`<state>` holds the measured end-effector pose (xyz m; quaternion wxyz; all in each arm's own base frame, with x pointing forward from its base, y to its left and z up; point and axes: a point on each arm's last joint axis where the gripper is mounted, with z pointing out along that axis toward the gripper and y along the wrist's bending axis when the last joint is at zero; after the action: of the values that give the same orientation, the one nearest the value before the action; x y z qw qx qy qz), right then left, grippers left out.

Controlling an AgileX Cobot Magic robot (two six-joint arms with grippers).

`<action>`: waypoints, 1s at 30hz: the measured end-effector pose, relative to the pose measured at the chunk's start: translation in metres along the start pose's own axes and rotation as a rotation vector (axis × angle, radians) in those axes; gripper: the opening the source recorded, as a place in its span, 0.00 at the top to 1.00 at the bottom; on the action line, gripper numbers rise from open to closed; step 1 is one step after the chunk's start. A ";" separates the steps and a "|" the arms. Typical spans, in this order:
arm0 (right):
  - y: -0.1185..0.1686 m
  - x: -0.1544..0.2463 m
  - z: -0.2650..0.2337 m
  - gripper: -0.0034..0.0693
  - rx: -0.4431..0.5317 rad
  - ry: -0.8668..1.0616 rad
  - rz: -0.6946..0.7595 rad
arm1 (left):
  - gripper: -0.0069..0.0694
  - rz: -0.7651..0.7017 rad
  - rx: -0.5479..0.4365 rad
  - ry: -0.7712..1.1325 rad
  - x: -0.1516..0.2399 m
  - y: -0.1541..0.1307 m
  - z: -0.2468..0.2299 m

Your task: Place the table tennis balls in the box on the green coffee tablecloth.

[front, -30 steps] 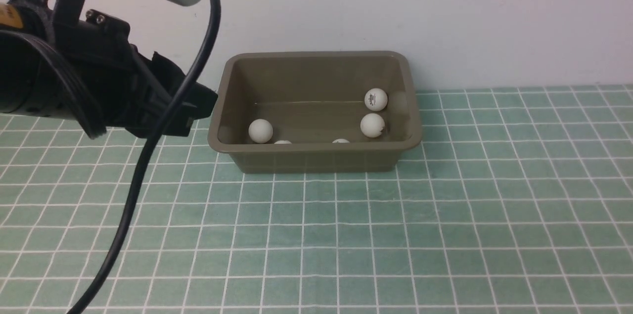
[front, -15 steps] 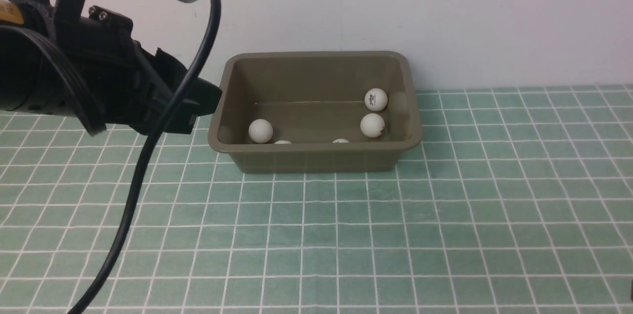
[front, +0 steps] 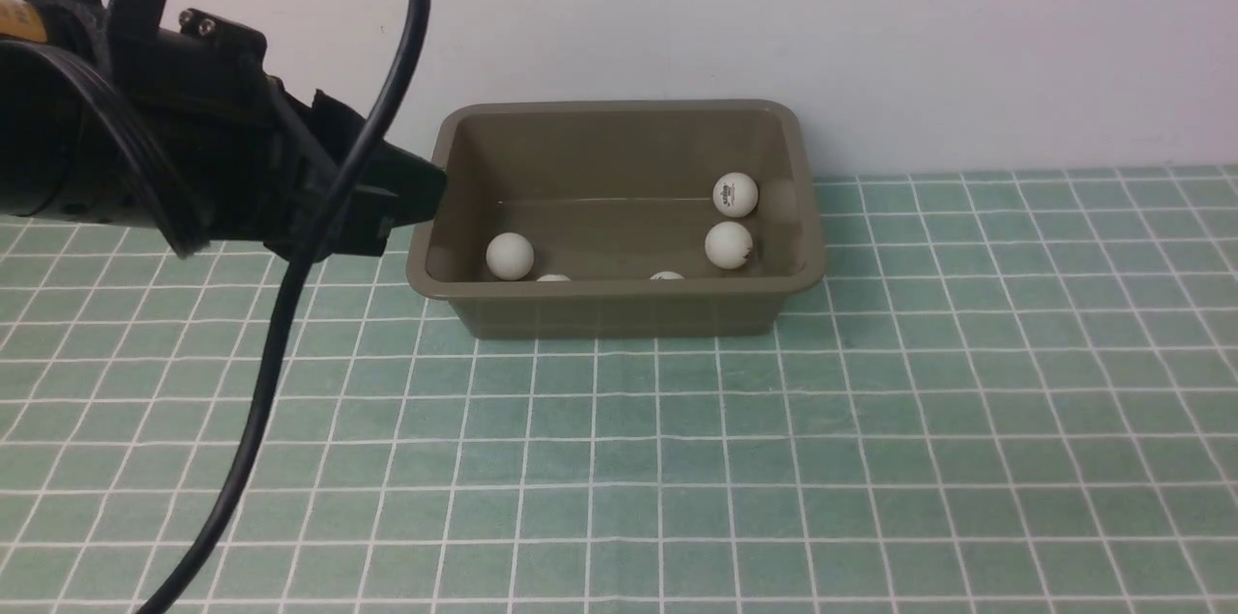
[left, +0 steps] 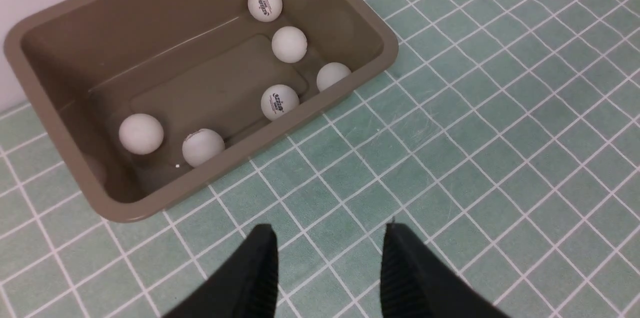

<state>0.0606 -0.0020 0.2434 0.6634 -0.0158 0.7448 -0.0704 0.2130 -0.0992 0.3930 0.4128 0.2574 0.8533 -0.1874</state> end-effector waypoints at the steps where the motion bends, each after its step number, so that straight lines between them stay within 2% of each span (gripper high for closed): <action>1: 0.000 0.001 0.000 0.35 -0.004 0.008 0.000 | 0.56 0.001 0.000 0.000 0.000 0.000 0.000; 14: 0.004 0.010 0.000 0.35 -0.047 0.090 0.001 | 0.56 -0.036 0.021 -0.065 -0.006 -0.002 0.000; 22: 0.007 0.014 -0.001 0.35 -0.073 0.137 0.001 | 0.56 -0.117 0.095 -0.107 -0.010 -0.008 -0.001; 30: 0.009 0.018 -0.002 0.35 -0.102 0.187 0.000 | 0.56 -0.117 0.101 -0.112 -0.011 -0.009 -0.001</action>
<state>0.0576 0.0052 0.2243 0.5891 -0.0428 0.8062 -0.0336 0.2129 -0.1085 0.4030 0.4345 0.2165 0.8321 -0.2682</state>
